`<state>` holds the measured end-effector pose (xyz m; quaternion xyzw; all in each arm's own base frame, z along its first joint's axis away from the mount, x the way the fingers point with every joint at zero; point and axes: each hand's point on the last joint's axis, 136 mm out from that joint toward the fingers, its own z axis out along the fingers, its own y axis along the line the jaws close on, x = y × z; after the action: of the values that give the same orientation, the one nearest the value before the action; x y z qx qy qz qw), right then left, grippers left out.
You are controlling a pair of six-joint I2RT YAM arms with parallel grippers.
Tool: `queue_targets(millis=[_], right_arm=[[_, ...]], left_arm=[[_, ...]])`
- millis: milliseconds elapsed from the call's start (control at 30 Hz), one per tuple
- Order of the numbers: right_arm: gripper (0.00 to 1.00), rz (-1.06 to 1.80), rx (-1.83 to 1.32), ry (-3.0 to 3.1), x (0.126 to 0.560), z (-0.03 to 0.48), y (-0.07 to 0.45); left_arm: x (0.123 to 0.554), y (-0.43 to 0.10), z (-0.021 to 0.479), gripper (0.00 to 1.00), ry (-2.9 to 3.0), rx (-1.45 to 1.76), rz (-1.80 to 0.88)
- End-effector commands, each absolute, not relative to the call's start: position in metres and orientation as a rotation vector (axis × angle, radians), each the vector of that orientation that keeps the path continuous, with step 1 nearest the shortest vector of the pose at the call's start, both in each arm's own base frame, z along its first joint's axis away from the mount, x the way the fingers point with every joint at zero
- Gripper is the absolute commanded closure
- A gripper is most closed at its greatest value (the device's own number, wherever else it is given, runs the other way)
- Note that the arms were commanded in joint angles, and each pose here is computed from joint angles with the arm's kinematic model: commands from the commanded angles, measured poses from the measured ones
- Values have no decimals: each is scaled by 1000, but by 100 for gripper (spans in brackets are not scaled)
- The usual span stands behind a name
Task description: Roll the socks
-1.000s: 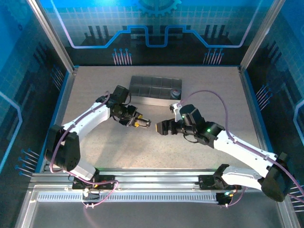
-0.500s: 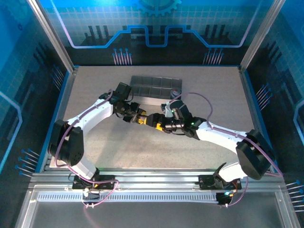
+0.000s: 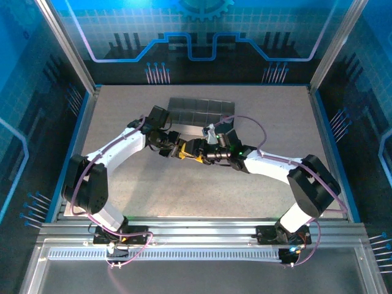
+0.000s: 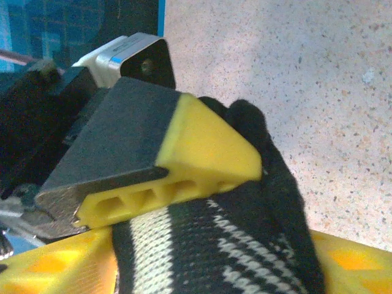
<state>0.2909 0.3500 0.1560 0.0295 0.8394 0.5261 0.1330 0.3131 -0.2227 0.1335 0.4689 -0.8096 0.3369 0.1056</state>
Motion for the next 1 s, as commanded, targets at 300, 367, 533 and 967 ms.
queue_targets(millis=[300, 367, 533, 967], right_arm=[[79, 1420, 100, 2383, 307, 181, 340], [91, 1369, 106, 2398, 307, 184, 335], [100, 1049, 148, 2469, 307, 196, 299], [100, 240, 322, 2683, 366, 224, 197]], left_arm=[[308, -236, 140, 95, -2335, 1342, 1032], [312, -236, 143, 80, -2344, 1345, 1066], [326, -212, 169, 10, -2460, 1440, 1097], [320, -134, 255, 1, -3203, 1272, 1096]])
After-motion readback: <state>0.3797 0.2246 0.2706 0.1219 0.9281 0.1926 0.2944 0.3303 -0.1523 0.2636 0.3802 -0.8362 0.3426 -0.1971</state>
